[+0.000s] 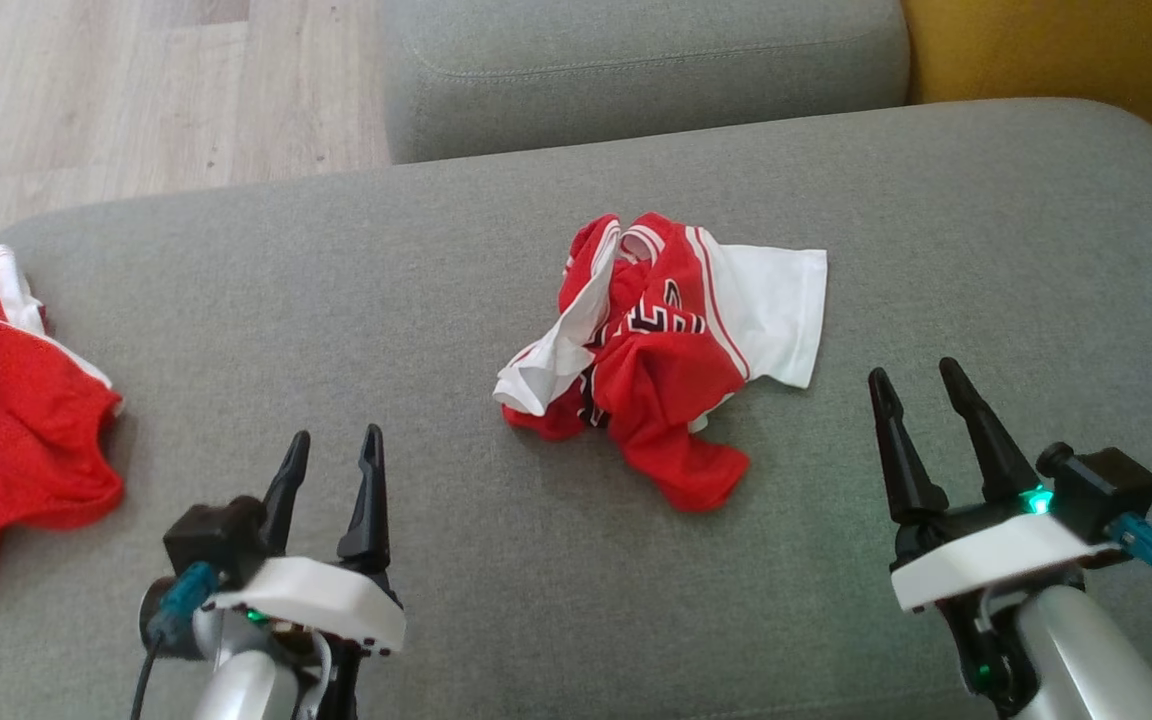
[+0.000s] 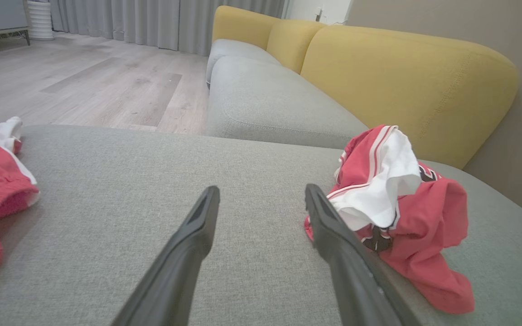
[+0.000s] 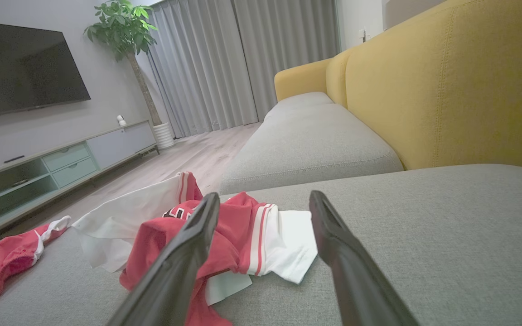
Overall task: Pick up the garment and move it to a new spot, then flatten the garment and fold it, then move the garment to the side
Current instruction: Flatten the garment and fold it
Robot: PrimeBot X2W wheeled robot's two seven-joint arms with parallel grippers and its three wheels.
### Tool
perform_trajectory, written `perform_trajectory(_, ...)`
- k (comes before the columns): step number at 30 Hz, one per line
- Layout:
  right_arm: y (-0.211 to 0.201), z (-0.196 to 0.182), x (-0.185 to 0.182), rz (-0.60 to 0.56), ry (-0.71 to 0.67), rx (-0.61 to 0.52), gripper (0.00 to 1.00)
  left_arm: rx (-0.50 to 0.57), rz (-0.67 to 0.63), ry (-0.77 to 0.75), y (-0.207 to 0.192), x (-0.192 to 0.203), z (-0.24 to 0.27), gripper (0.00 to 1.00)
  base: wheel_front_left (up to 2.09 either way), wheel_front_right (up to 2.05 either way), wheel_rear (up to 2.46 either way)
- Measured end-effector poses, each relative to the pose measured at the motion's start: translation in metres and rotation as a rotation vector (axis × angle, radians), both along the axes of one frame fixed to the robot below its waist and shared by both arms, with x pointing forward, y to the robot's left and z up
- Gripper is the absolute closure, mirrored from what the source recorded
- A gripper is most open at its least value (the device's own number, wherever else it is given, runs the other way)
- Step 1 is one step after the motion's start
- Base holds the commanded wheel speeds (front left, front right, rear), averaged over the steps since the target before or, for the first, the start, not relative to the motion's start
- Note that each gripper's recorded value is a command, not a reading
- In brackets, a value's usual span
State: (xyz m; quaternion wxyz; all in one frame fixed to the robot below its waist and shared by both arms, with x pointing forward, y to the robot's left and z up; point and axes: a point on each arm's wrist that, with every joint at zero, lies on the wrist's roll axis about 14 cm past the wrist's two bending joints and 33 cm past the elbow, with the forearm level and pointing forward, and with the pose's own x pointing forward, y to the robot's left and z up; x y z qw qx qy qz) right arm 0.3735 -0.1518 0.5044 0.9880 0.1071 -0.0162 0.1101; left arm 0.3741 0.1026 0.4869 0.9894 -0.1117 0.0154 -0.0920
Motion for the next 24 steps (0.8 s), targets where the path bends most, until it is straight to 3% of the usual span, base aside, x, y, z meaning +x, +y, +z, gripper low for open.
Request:
perform_trajectory(16,-0.003,-0.003,-0.001,-0.009,0.009,-0.001,0.0,-0.042,-0.018,0.039,-0.007,0.001,-0.011,0.0,0.0,0.0,0.0)
perform_trajectory(24,-0.005,-0.003,-0.001,-0.016,0.011,0.0,0.0,-0.05,-0.206,0.045,-0.047,0.036,0.031,0.0,0.0,0.0,0.0)
